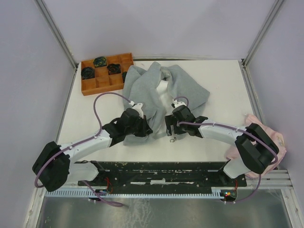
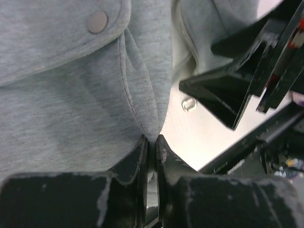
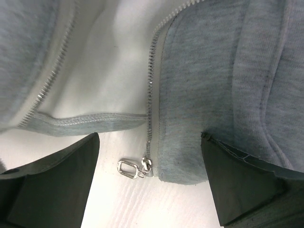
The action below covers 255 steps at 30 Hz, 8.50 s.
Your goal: Zip up the jacket
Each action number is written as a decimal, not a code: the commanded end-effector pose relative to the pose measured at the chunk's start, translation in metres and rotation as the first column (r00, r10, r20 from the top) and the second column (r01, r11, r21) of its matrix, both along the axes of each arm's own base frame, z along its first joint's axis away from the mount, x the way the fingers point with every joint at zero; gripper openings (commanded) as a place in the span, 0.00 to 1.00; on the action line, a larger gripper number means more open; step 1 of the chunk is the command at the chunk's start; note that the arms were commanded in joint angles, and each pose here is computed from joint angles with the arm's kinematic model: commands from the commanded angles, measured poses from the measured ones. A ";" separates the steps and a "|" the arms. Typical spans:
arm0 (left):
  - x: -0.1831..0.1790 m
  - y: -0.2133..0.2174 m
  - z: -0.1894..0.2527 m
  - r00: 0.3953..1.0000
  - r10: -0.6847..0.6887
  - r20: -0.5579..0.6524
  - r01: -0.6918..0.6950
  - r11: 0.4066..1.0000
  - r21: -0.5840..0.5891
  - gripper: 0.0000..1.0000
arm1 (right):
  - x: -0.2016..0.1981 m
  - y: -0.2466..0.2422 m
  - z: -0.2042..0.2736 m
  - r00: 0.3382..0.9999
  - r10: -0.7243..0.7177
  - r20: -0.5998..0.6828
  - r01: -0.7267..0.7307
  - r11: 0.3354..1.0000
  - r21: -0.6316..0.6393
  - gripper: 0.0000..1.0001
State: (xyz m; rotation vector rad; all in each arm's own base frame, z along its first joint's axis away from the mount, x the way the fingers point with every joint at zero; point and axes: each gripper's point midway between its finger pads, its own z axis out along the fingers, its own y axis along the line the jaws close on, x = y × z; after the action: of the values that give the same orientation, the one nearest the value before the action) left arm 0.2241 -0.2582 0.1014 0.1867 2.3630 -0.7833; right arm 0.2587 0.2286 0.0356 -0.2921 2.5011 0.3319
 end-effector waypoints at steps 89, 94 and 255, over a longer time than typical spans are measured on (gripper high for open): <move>-0.043 -0.019 -0.054 0.999 -0.003 -0.043 0.010 0.985 0.169 0.45 | -0.022 -0.015 -0.043 0.958 0.101 -0.270 -0.164 0.961 -0.223 0.40; -0.043 -0.020 -0.044 1.000 0.003 -0.030 0.001 0.991 0.136 0.45 | -0.027 -0.015 -0.057 0.954 0.086 -0.289 -0.152 0.964 -0.217 0.31; -0.054 0.012 -0.116 0.968 -0.059 -0.245 0.201 0.768 0.608 0.60 | 0.002 0.002 0.132 0.799 0.024 0.600 -0.305 0.876 0.372 0.00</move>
State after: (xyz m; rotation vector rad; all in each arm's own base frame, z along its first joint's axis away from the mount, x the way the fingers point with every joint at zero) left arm 0.1764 -0.2532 0.0130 0.6028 2.6978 -0.1104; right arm 0.2551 0.2293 0.1506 -0.3709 1.7837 0.7581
